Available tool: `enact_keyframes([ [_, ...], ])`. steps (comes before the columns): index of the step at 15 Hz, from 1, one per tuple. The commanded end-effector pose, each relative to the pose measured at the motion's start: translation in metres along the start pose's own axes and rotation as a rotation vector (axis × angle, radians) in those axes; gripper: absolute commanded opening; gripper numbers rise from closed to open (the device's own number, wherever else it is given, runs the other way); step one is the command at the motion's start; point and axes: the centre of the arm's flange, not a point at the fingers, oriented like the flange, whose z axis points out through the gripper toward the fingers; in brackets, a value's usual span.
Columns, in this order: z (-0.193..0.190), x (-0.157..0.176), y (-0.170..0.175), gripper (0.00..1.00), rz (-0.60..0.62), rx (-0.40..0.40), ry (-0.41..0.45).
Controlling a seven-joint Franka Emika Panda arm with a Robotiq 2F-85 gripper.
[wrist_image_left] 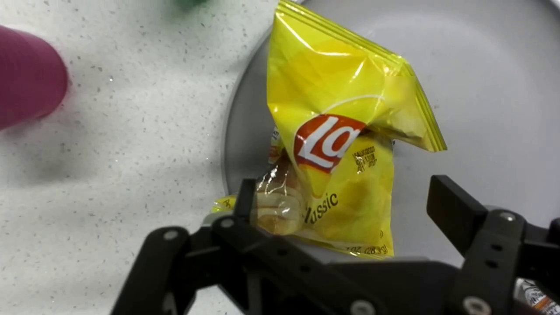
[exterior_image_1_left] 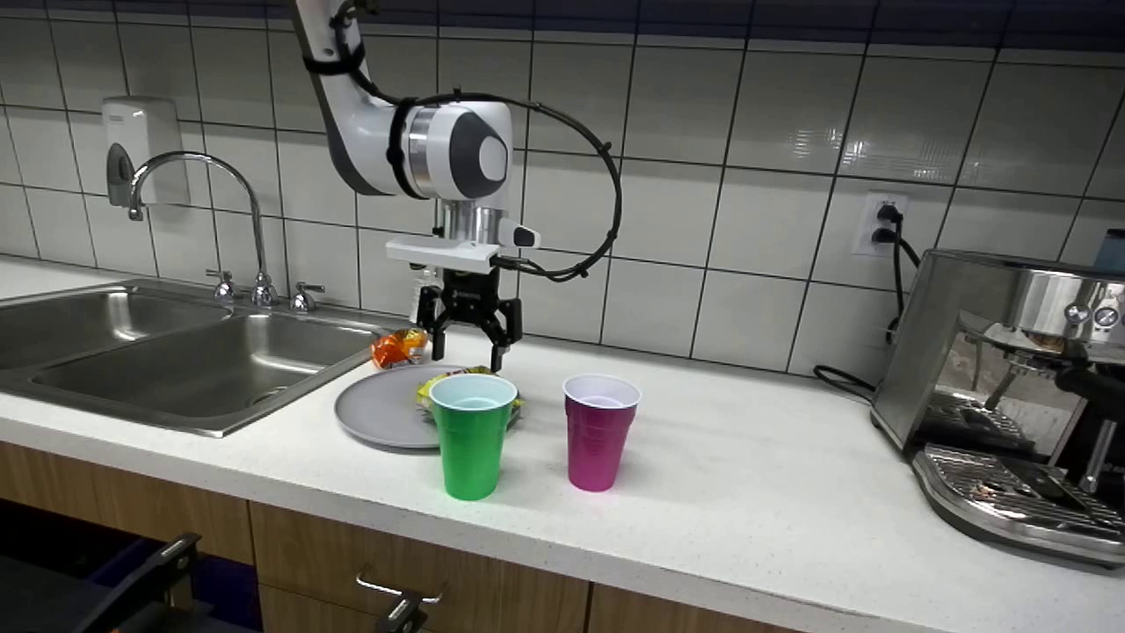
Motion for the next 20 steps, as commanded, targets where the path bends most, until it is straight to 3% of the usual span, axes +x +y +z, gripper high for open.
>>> enact_keyframes([
  [1, 0.005, 0.005, -0.004, 1.00, 0.033, 0.002, 0.006],
  [4, -0.004, -0.002, 0.001, 1.00, 0.039, 0.005, 0.007],
  [5, -0.005, -0.002, 0.002, 0.95, 0.041, 0.003, 0.008],
  [6, -0.005, -0.003, 0.003, 0.74, 0.042, 0.002, 0.011],
  [8, -0.006, -0.004, 0.005, 0.68, 0.044, 0.000, 0.012],
  [16, 0.005, 0.002, 0.001, 0.05, 0.051, -0.007, 0.008],
  [17, 0.006, 0.002, 0.000, 0.00, 0.050, -0.007, 0.007],
  [20, 0.008, 0.004, 0.000, 0.00, 0.050, -0.006, 0.009],
])
